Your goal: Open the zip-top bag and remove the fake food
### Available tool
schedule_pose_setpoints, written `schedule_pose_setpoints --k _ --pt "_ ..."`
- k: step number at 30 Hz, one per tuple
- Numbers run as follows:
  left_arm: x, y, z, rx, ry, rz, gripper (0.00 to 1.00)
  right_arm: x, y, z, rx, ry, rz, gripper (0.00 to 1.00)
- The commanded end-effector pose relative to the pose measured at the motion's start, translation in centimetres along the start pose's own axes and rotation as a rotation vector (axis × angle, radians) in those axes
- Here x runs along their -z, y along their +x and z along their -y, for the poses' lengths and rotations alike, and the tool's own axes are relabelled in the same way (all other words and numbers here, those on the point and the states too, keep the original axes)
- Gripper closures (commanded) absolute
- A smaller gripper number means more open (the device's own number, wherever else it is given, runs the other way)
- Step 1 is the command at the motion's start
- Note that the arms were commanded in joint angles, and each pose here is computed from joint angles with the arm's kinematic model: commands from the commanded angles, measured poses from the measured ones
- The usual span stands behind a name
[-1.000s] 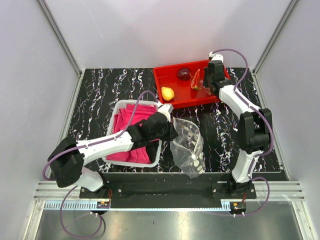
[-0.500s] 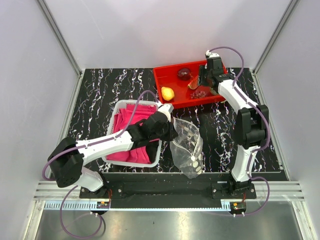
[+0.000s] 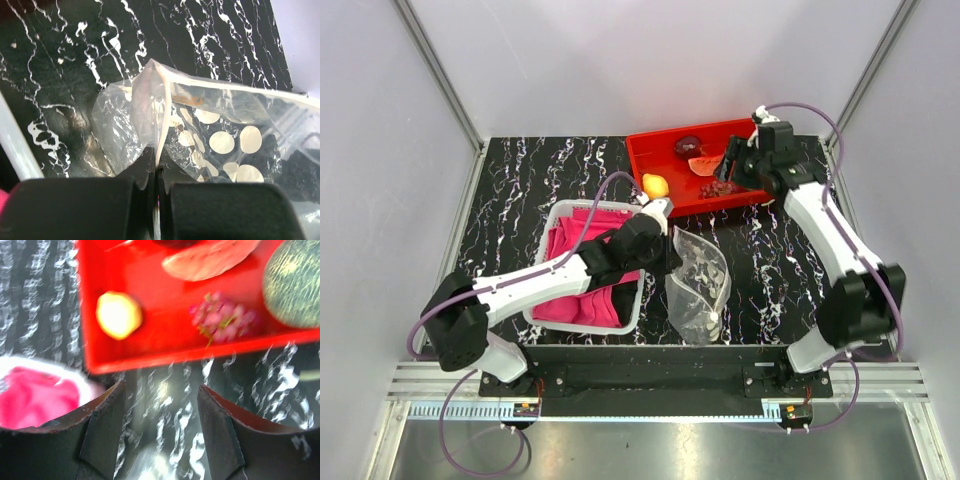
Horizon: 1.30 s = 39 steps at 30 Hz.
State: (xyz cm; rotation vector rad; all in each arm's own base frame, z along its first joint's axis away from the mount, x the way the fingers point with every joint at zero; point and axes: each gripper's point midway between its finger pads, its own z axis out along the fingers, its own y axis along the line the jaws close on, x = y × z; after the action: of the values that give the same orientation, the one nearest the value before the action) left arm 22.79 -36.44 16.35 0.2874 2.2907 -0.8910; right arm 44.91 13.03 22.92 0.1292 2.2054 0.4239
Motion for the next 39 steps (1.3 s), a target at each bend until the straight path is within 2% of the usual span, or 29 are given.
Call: schedule_pose_setpoints --k 1,2,8,12,13,14,15,16,17,19,23,24,26,29,30,31,36,38,39 --pt "0.1 -2.9 1.6 -0.029 0.004 0.038 1.0 6.3 1.6 -2.3 -0.066 -0.126 -0.014 0.33" --pt "0.2 -2.9 1.3 -0.031 -0.017 0.037 1.0 7.0 2.9 -1.9 -0.068 -0.116 -0.039 0.33" --pt "1.0 -4.9 0.4 -0.083 -0.123 0.08 1.0 13.7 4.0 -0.1 -0.062 -0.036 0.044 0.3" --pt "-0.2 -6.2 1.2 -0.161 -0.193 0.093 1.0 17.4 3.7 -0.7 -0.123 -0.07 0.121 0.3" --pt "-1.9 -5.0 0.3 -0.184 -0.247 0.034 1.0 18.1 3.5 -0.9 -0.134 -0.08 0.136 0.3" --pt "-2.2 -6.6 1.9 -0.19 -0.245 0.061 1.0 19.3 3.3 -1.2 -0.132 -0.094 0.151 0.29" --pt "-2.9 -6.6 2.3 -0.194 -0.261 0.048 0.97 20.0 3.1 -1.4 -0.128 -0.1 0.157 0.29" --pt "-5.2 -4.5 1.1 -0.21 -0.309 -0.034 0.94 20.6 3.1 -1.4 -0.116 -0.096 0.159 0.29" --pt "-5.8 -5.5 2.5 -0.203 -0.284 -0.017 0.89 21.8 2.8 -1.5 -0.109 -0.096 0.171 0.29" --pt "-7.8 -4.1 3.0 -0.227 -0.289 -0.045 0.79 22.8 2.6 -1.2 -0.085 -0.078 0.188 0.28" --pt "-9.3 -3.9 6.3 -0.26 -0.226 -0.037 0.61 24.7 2.8 1.1 -0.055 0.028 0.236 0.27" --pt "-9.1 -4.4 7.5 -0.27 -0.212 -0.011 0.48 24.8 3.1 1.5 -0.05 0.045 0.236 0.26" --pt "-8.9 -4.7 8.4 -0.279 -0.196 0.003 0.34 24.9 3.9 2.5 -0.043 0.087 0.227 0.24" --pt "-7.9 -5.1 8.8 -0.281 -0.179 0.02 0.19 24.5 5.0 3.0 -0.057 0.103 0.206 0.22" --pt "-6.2 -6.3 9.6 -0.274 -0.154 0.053 0.14 24.3 5.3 3.1 -0.061 0.102 0.199 0.21" --pt "-5.8 -6.0 9.4 -0.285 -0.145 0.055 0.03 24.0 5.6 3.1 -0.078 0.104 0.189 0.21" --pt "1.1 -8.2 12.7 -0.323 0.002 0.122 0.01 23.8 6.6 3.3 -0.127 0.102 0.182 0.19" --pt "2.6 -7.9 12.2 -0.31 0.012 0.125 0.01 24.1 6.8 3.5 -0.132 0.107 0.188 0.17" --pt "5.1 -9.1 13.1 -0.297 0.058 0.174 0.01 24.2 6.9 3.7 -0.137 0.115 0.192 0.12"
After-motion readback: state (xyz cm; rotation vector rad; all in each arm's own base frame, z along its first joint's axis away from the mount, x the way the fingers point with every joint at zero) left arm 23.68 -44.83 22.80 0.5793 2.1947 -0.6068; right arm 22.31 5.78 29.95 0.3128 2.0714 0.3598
